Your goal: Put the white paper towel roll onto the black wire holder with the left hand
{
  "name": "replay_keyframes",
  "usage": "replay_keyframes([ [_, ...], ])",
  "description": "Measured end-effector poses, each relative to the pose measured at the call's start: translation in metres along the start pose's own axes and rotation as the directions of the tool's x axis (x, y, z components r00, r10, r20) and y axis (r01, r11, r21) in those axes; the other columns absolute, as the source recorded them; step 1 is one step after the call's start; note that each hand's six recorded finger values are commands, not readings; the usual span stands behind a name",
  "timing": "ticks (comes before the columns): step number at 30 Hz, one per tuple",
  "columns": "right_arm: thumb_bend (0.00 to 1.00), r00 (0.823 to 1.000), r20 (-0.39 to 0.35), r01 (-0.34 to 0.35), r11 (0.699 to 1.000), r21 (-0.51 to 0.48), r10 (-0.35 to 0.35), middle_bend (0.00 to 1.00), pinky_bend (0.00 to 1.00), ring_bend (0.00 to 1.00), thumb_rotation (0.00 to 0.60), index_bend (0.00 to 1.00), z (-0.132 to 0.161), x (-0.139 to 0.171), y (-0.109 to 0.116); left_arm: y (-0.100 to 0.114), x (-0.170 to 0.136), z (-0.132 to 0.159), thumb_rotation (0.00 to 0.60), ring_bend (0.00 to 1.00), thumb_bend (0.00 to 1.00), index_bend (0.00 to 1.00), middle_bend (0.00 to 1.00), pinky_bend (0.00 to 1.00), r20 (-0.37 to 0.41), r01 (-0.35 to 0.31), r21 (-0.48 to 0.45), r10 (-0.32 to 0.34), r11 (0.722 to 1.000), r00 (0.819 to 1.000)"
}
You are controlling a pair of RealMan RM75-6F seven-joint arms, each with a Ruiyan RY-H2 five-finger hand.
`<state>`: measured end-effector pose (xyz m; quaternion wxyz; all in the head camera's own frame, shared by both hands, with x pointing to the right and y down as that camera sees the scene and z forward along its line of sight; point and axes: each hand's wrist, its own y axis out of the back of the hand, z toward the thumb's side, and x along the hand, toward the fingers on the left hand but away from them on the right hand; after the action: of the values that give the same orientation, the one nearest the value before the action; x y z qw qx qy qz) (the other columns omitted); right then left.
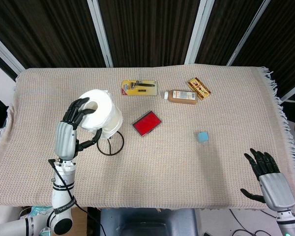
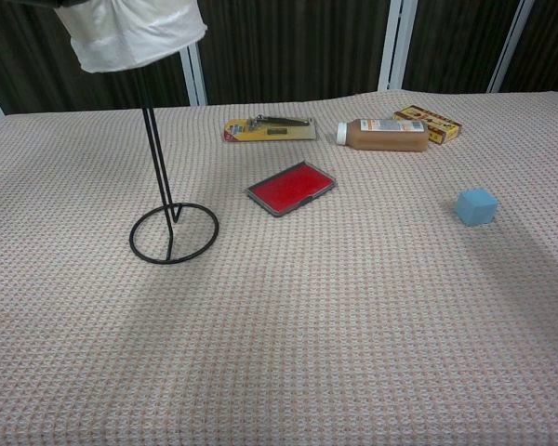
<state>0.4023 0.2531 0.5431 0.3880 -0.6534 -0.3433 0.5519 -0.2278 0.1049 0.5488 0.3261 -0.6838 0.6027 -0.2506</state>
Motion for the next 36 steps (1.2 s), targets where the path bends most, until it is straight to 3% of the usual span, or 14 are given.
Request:
replay_keyframes([
  [4, 0.12, 1.0, 0.0, -0.001, 1.0, 0.0, 0.001, 0.0, 0.0, 0.0, 0.6, 0.0, 0.0, 0.0, 0.0, -0.004, 0.0, -0.002, 0.6, 0.72, 0.71, 0.67, 0.76, 0.98, 0.006, 0.015, 0.026, -0.015, 1.0, 1.0],
  [7, 0.12, 1.0, 0.002, 0.001, 1.0, 0.0, -0.001, 0.0, 0.0, 0.0, 0.6, 0.0, 0.0, 0.0, 0.0, -0.008, -0.003, -0.003, 0.6, 0.56, 0.6, 0.47, 0.58, 0.85, 0.017, 0.039, 0.042, -0.04, 0.998, 0.999],
  [8, 0.11, 1.0, 0.001, -0.001, 1.0, 0.0, 0.001, 0.0, 0.0, 0.0, 0.6, 0.0, 0.0, 0.0, 0.0, -0.009, -0.004, -0.003, 0.6, 0.46, 0.56, 0.35, 0.48, 0.75, 0.022, 0.048, 0.051, -0.049, 0.998, 0.999],
  [9, 0.11, 1.0, 0.001, -0.001, 1.0, 0.0, 0.001, 0.0, 0.0, 0.0, 0.6, 0.0, 0.0, 0.0, 0.0, -0.01, -0.005, -0.004, 0.6, 0.31, 0.51, 0.21, 0.36, 0.58, 0.03, 0.061, 0.064, -0.063, 0.996, 0.998],
  [11, 0.11, 1.0, 0.0, -0.003, 1.0, 0.001, 0.003, 0.0, 0.0, 0.0, 0.6, 0.0, 0.0, 0.0, 0.0, -0.012, -0.006, -0.005, 0.6, 0.11, 0.47, 0.06, 0.17, 0.29, 0.037, 0.082, 0.073, -0.085, 0.994, 0.996],
  [12, 0.11, 1.0, -0.001, -0.004, 1.0, 0.001, 0.004, 0.0, 0.0, 0.0, 0.6, 0.0, 0.0, 0.0, -0.001, -0.013, -0.006, -0.005, 0.6, 0.04, 0.44, 0.01, 0.09, 0.16, 0.039, 0.097, 0.075, -0.1, 0.992, 0.994],
  [14, 0.12, 1.0, 0.0, -0.003, 1.0, 0.001, 0.003, 0.0, 0.0, 0.0, 0.6, 0.0, 0.0, 0.0, 0.0, -0.012, -0.006, -0.006, 0.6, 0.0, 0.41, 0.0, 0.01, 0.06, 0.041, 0.109, 0.079, -0.112, 0.991, 0.993],
  [29, 0.12, 1.0, -0.003, -0.009, 1.0, 0.015, 0.009, 0.0, 0.0, 0.0, 0.6, 0.0, 0.002, 0.002, -0.002, 0.003, -0.017, -0.005, 0.6, 0.0, 0.38, 0.0, 0.0, 0.01, 0.056, 0.116, 0.065, -0.12, 0.991, 0.991],
  [33, 0.11, 1.0, -0.001, -0.014, 1.0, 0.014, 0.014, 0.0, 0.0, 0.0, 0.6, 0.0, 0.002, 0.002, -0.003, 0.02, -0.038, -0.015, 0.6, 0.0, 0.4, 0.0, 0.0, 0.0, 0.052, 0.136, 0.078, -0.14, 0.988, 0.989],
  [36, 0.11, 1.0, 0.003, -0.02, 1.0, 0.018, 0.02, 0.0, 0.0, 0.0, 0.6, 0.0, 0.001, 0.002, -0.004, 0.034, -0.067, -0.035, 0.6, 0.0, 0.41, 0.0, 0.0, 0.0, 0.013, 0.19, 0.096, -0.192, 0.977, 0.981],
])
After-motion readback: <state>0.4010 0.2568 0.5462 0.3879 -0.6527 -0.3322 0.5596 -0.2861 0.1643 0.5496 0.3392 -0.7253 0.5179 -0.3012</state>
